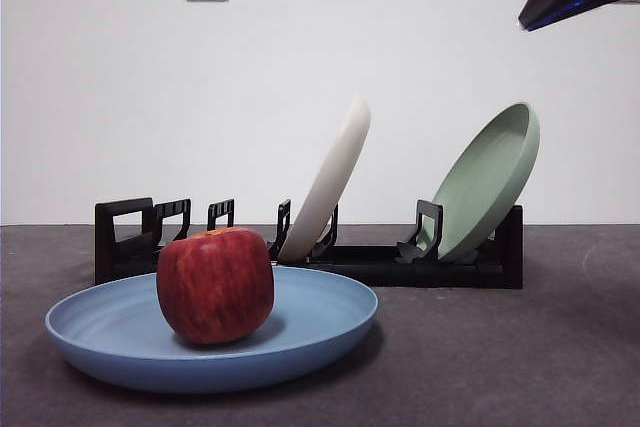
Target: Take the blue plate from the plate rack,put the plate on the table,take the apple from the table,put the apple in the plate
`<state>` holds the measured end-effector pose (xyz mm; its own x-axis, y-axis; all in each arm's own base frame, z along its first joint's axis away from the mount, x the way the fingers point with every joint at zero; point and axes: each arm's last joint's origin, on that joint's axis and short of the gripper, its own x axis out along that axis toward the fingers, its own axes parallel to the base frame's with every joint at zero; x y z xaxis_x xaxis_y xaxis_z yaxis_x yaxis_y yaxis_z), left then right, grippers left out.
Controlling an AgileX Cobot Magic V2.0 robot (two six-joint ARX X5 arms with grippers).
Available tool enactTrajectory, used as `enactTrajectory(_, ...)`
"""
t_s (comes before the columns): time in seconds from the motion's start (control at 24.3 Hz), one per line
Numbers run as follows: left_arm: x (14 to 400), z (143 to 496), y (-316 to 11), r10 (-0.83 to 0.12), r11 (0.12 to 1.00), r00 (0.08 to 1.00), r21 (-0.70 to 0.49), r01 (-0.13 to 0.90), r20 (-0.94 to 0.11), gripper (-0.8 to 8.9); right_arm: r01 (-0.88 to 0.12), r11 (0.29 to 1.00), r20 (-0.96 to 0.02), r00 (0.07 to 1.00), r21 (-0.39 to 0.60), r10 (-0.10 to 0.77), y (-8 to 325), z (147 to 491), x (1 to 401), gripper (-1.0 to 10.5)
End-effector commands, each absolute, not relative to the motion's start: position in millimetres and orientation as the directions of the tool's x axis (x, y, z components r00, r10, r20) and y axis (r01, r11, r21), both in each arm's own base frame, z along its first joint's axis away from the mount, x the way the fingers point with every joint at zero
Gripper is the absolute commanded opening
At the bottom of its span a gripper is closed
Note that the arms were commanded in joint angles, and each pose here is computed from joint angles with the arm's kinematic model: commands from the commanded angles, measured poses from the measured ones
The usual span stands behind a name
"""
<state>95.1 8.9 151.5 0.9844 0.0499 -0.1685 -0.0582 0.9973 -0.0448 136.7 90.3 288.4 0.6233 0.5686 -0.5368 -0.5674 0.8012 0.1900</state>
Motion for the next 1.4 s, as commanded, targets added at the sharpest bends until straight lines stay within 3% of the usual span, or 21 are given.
enactTrajectory(0.04,96,147,9,0.055,0.997,0.983,-0.051,-0.065,-0.177,-0.02,-0.560,0.805,-0.542,0.622,0.196,0.565,90,286,137,0.0)
enactTrajectory(0.12,96,147,9,0.055,0.997,0.983,-0.051,-0.065,-0.177,-0.02,-0.562,0.804,-0.541,0.623,0.194,0.565,90,286,137,0.0)
enactTrajectory(0.21,96,147,9,0.055,0.997,0.983,-0.051,-0.065,-0.177,-0.03,-0.581,0.809,-0.520,0.666,0.089,0.535,84,290,133,0.0)
enactTrajectory(0.33,96,147,9,0.055,0.997,0.983,-0.051,-0.065,-0.177,-0.03,-0.534,0.843,-0.461,0.766,-0.069,0.448,64,299,129,0.0)
enactTrajectory(0.54,96,147,9,0.055,0.997,0.983,-0.051,-0.065,-0.177,-0.03,-0.256,0.962,-0.306,0.927,-0.095,0.216,18,317,108,0.0)
enactTrajectory(0.66,96,147,9,0.055,0.997,0.983,-0.051,-0.065,-0.177,-0.02,-0.115,0.988,-0.214,0.973,-0.102,0.091,3,324,88,0.0)
enactTrajectory(0.95,96,147,9,0.055,0.997,0.983,-0.051,-0.065,-0.177,-0.02,-0.111,0.985,-0.029,0.994,-0.129,0.108,-2,321,75,0.0)
enactTrajectory(1.4,96,147,9,0.055,0.997,0.983,-0.051,-0.065,-0.177,-0.03,-0.258,0.962,-0.015,0.966,-0.090,0.258,7,236,92,0.0)
